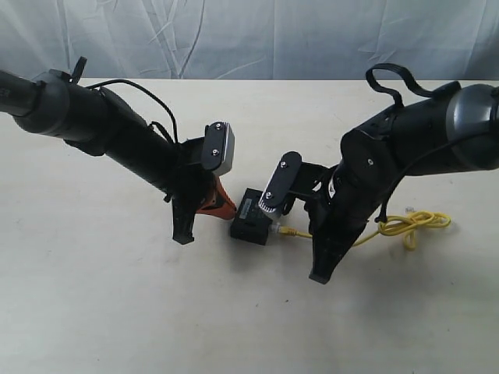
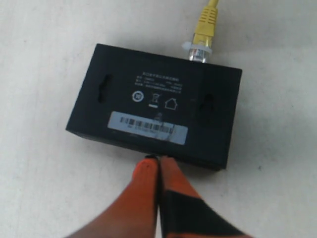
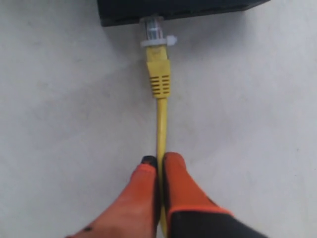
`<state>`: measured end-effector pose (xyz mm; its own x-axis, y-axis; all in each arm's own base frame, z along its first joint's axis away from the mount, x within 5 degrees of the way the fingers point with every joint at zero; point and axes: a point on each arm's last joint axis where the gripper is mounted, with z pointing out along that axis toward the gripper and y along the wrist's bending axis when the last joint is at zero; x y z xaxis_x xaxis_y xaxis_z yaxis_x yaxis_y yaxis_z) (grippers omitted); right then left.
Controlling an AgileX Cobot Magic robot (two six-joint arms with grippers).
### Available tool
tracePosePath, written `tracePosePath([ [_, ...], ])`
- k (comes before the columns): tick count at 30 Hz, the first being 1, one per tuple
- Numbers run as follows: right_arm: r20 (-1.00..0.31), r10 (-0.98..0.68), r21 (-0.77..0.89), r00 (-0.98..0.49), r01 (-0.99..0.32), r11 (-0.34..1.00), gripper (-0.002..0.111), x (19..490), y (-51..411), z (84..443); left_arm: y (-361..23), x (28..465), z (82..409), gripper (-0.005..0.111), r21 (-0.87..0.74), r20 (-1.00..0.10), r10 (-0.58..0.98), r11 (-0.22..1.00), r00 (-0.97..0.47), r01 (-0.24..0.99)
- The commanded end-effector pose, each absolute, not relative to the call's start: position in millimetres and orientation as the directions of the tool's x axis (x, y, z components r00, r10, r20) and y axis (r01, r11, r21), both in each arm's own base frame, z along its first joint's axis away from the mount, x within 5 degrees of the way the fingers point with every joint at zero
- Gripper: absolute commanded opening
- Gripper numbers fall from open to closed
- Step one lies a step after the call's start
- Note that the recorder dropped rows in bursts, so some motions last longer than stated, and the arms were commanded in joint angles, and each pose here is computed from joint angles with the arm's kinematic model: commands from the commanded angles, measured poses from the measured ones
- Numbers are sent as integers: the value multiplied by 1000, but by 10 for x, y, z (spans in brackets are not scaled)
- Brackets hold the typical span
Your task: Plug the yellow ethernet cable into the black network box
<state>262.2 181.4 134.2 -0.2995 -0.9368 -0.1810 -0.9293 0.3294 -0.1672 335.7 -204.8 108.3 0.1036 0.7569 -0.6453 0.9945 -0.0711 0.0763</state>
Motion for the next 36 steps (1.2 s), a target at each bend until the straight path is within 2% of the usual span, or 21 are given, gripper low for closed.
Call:
tracePosePath([
  [1,-188,-938,-190,-292,-926,326,-1,2633,1807,1409,-2060,3359,1098,0,69,-654,751,-62,92,996],
  [36,-184,-925,-194,-331,-911,365,-1,2643,1794,1401,-2061,3356,1099,0,64,-656,750,-61,88,996],
])
